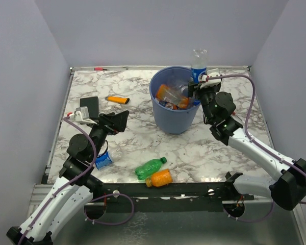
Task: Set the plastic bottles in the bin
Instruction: Place the plastic bottle in the trash bin.
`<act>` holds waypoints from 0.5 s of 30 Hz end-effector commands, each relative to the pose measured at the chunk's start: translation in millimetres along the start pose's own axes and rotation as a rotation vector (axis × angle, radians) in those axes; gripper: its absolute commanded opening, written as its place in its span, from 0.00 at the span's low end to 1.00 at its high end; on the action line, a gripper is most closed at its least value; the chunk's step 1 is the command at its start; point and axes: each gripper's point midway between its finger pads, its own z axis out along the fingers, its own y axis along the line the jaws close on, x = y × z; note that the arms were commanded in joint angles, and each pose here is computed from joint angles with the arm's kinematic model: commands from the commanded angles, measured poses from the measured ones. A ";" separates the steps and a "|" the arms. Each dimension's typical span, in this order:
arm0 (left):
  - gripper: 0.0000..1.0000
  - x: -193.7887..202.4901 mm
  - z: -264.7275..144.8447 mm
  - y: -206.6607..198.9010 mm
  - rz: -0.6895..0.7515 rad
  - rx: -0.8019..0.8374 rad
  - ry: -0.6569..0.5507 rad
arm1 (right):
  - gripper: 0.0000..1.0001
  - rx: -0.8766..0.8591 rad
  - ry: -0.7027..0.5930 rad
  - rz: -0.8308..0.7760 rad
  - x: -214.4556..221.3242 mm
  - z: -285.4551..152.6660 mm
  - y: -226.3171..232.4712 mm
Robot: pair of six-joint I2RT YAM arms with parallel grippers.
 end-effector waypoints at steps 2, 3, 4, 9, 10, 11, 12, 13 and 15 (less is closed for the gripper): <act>0.99 4.9 -2.1 9.7 0.003 -0.032 0.003 | 0.84 -0.015 0.029 0.021 4.4 -13.4 -2.7; 0.99 4.8 -1.8 9.3 -0.001 -0.032 0.003 | 0.85 -0.016 0.025 0.026 1.0 -13.7 -3.0; 0.99 5.4 -1.7 9.5 -0.003 -0.032 0.006 | 0.85 -0.015 0.018 0.035 -3.7 -13.6 -3.8; 0.99 7.1 -2.3 10.8 -0.008 -0.038 0.011 | 0.86 -0.001 -0.022 0.094 -34.6 -12.7 -10.3; 0.99 7.4 -2.8 12.7 -0.006 -0.047 0.013 | 0.86 0.008 -0.027 0.109 -40.4 -13.2 -12.9; 0.99 7.7 -3.7 15.1 -0.002 -0.059 0.015 | 0.86 0.025 -0.026 0.119 -44.2 -13.3 -16.5; 0.99 6.7 -4.7 18.0 0.000 -0.075 0.011 | 0.86 0.040 -0.024 0.125 -47.4 -12.9 -19.8; 0.99 8.6 -6.6 24.7 0.006 -0.107 0.018 | 0.86 0.055 -0.021 0.127 -49.5 -12.4 -22.9; 0.99 10.1 -11.0 38.9 0.013 -0.177 0.020 | 0.85 0.091 -0.003 0.119 -50.8 -8.6 -29.1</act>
